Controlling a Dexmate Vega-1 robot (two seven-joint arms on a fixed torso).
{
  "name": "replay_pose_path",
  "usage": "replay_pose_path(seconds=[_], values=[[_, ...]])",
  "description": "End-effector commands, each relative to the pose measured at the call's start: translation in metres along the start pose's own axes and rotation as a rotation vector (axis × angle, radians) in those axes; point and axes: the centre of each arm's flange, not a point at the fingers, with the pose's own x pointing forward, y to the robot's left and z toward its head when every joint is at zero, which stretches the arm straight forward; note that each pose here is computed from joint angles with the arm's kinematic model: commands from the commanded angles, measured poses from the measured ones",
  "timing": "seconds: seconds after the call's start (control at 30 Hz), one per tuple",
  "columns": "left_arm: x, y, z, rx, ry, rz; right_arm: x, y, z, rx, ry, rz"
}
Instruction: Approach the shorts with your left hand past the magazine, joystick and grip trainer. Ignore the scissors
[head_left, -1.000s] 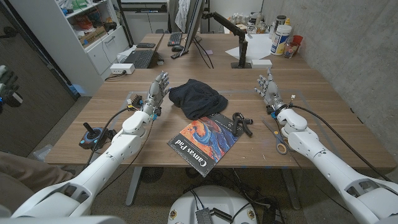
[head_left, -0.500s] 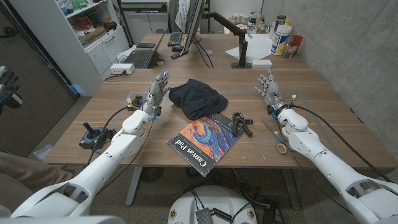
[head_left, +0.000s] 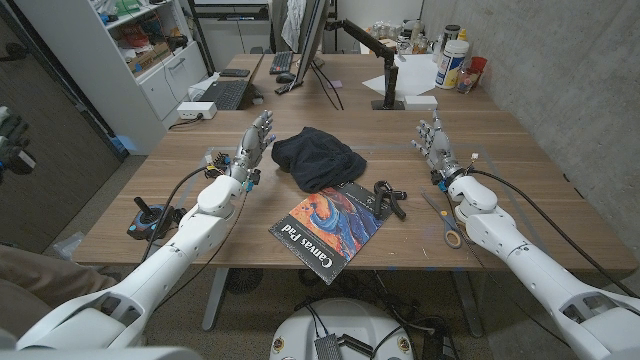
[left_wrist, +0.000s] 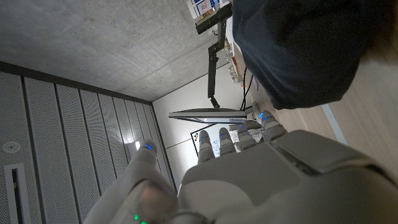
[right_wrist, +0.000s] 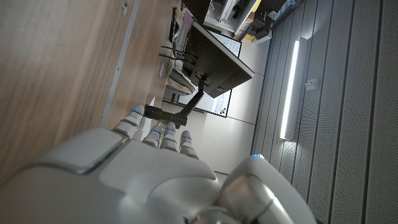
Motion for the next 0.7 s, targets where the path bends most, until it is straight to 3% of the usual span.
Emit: replay_pose_path(seconds=[0.03,0.7], values=[[0.0008,-0.0043,0.0119,0.106,-0.042,-0.008,-0.0050,-0.0015,0.0007,-0.006,0.002,-0.001],[0.0005,-0.0129,0.0210,0.174,-0.083,0.000,-0.0111,-0.0108,0.0039,-0.017,0.005,0.001]])
